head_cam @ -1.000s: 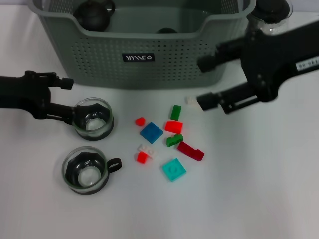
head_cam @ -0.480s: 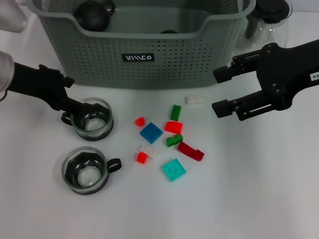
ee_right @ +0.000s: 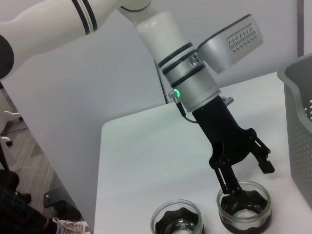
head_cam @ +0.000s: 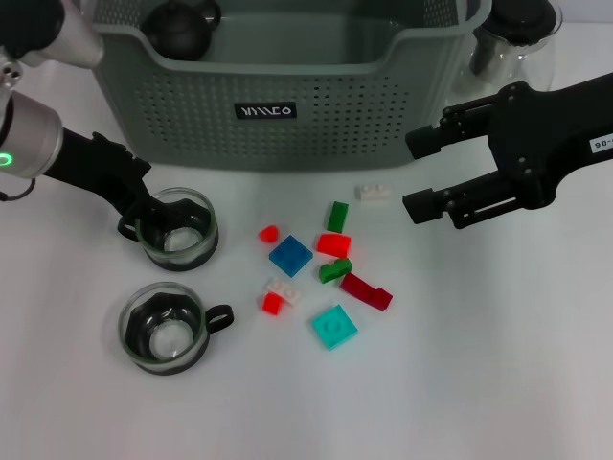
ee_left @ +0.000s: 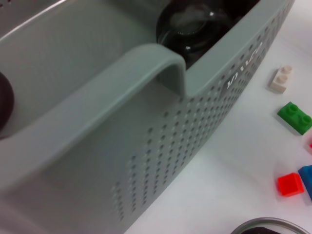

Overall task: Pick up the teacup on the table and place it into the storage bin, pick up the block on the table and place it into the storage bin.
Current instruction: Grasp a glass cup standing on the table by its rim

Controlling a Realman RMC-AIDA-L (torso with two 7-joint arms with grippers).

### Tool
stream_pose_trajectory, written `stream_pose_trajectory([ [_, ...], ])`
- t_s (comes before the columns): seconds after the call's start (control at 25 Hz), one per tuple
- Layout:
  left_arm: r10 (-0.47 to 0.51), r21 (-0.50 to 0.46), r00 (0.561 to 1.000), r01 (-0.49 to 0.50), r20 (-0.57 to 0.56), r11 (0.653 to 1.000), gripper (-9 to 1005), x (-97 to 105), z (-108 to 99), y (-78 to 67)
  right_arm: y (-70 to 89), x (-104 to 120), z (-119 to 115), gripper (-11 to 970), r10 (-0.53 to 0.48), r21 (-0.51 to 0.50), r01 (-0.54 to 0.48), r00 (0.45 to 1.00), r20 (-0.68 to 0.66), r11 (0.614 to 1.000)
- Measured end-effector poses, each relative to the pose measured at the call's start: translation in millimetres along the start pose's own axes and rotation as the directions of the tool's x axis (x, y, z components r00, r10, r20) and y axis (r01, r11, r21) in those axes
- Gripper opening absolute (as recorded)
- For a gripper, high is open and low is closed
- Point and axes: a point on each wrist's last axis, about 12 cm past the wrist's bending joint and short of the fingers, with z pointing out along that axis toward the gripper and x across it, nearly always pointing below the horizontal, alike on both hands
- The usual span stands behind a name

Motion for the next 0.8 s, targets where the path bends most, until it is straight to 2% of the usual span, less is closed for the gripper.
stream_pose_trajectory([
  [0.8,0.014,-0.019,0.996,-0.016,-0.083,1.0,789,-6,25,-7.8,-5.5,4,3,810,0.008,-0.013,-0.008,1.0,0.005,1.0],
])
